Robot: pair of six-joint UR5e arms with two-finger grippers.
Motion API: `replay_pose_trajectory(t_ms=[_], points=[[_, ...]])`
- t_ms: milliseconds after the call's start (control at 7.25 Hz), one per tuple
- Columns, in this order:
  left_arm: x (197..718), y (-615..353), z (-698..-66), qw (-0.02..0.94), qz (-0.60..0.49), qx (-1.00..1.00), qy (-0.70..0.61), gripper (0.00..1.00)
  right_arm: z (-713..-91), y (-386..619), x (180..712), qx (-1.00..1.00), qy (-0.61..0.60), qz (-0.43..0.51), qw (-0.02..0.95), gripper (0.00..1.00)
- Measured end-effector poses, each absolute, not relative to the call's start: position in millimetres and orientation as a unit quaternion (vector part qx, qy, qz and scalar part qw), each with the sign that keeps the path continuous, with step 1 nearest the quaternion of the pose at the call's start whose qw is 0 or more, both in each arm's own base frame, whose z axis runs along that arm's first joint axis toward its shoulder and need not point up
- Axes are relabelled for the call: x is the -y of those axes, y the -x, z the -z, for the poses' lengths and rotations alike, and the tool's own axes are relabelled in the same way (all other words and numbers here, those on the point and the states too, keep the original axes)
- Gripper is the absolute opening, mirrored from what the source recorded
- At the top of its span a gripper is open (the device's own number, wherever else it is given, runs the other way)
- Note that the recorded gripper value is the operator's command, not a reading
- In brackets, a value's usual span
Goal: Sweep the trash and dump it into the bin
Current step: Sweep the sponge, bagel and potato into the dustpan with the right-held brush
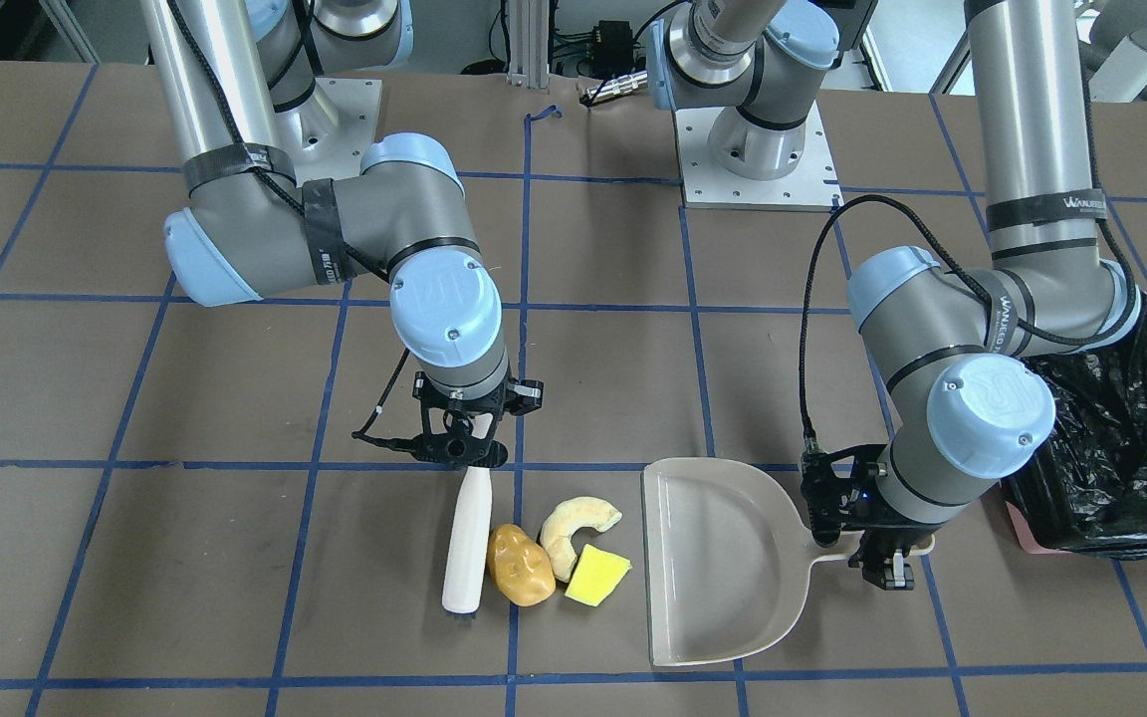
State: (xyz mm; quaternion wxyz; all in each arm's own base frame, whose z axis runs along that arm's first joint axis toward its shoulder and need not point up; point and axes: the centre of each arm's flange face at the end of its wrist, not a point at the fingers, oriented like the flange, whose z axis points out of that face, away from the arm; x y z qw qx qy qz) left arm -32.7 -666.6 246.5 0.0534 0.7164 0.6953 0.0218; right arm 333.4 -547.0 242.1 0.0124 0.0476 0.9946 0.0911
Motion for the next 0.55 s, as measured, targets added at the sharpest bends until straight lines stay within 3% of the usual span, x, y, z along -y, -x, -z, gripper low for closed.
replay_pose_trajectory(t_ms=[552], points=[[667.2,35.9,-244.2,0.053,-0.023,-0.694,-0.718,0.00,-225.7,-382.7,531.5,-0.995,-0.055,-0.075,0.025,0.00]])
